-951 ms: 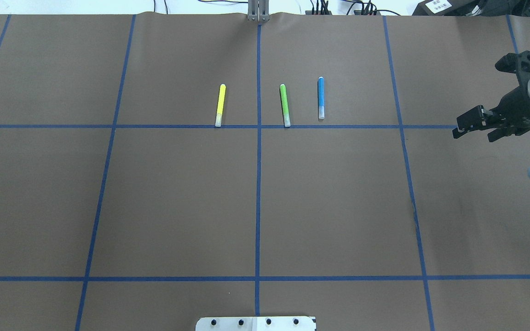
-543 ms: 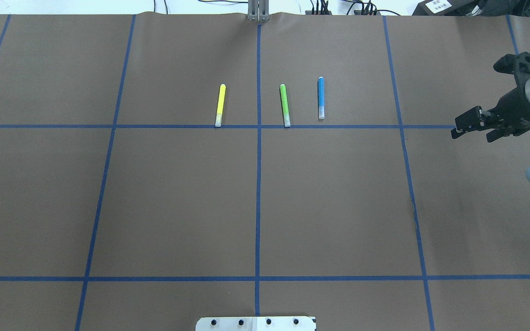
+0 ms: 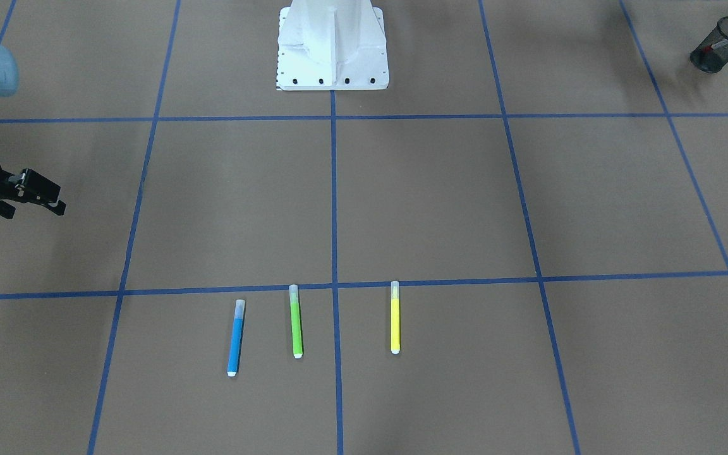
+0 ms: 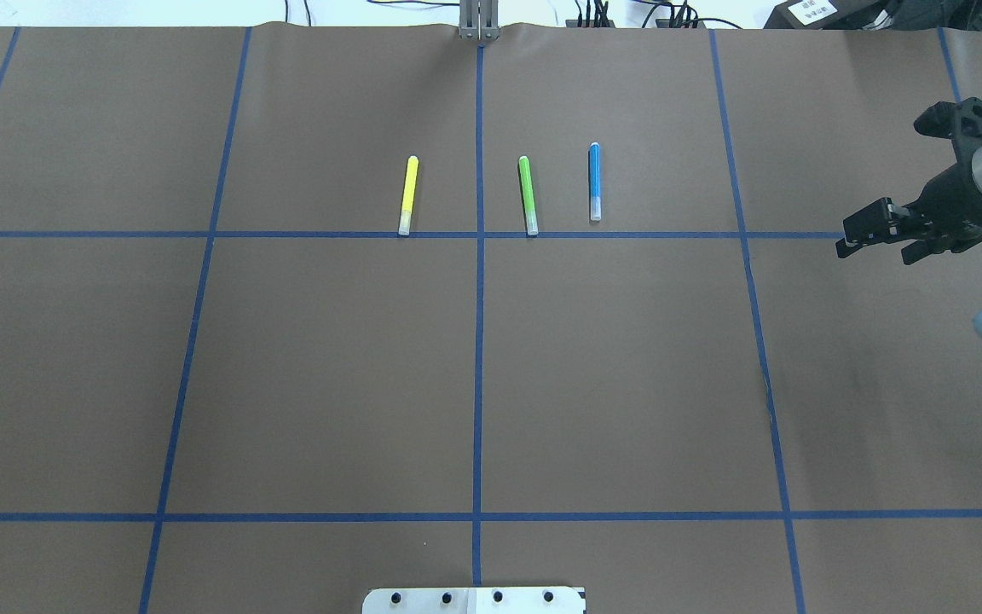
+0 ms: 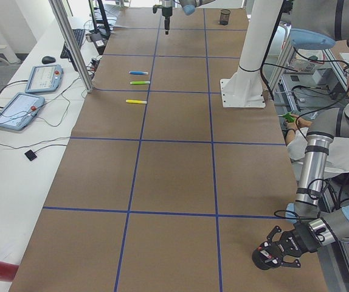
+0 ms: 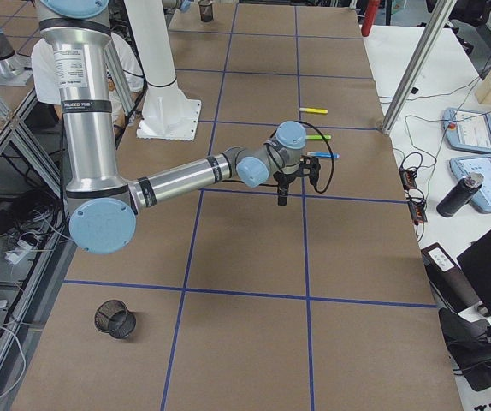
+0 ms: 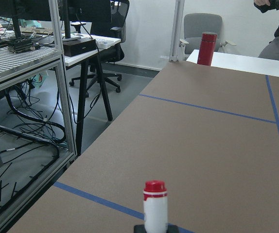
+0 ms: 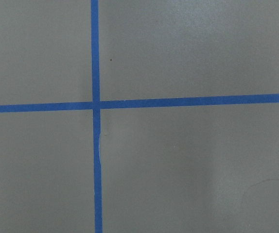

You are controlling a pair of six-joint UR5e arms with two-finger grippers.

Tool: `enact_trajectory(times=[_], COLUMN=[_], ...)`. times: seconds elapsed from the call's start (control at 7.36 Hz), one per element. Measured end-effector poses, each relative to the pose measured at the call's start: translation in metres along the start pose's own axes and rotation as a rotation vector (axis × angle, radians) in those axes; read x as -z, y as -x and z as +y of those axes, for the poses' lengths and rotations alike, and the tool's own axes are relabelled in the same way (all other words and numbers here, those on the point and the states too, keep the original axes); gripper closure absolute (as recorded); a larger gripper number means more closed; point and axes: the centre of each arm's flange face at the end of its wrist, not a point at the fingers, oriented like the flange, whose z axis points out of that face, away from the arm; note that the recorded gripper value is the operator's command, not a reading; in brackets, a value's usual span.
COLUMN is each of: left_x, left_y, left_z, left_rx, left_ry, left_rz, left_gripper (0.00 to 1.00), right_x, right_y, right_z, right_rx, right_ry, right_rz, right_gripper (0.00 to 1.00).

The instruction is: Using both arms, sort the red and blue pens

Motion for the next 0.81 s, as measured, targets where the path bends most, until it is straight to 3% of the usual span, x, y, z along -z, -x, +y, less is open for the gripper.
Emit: enact_trajectory(times=[0.41, 0.81], left_x=[-0.006, -0.023], left_y=[-0.001, 0.000], left_z=[-0.013, -0.107], left_rx=[0.027, 0.053], left_ry=[0.033, 0.070], left_rz=[0.048, 0.091], left_gripper=[0.09, 0.09], right_x=[0.000, 0.000], right_y=[0.001, 0.002], right_z=[0.000, 0.000], right_rx=[0.001, 0.003], right_ry=[-0.001, 0.001], right_rz=[-0.001, -0.001], right_gripper=[0.00, 0.00])
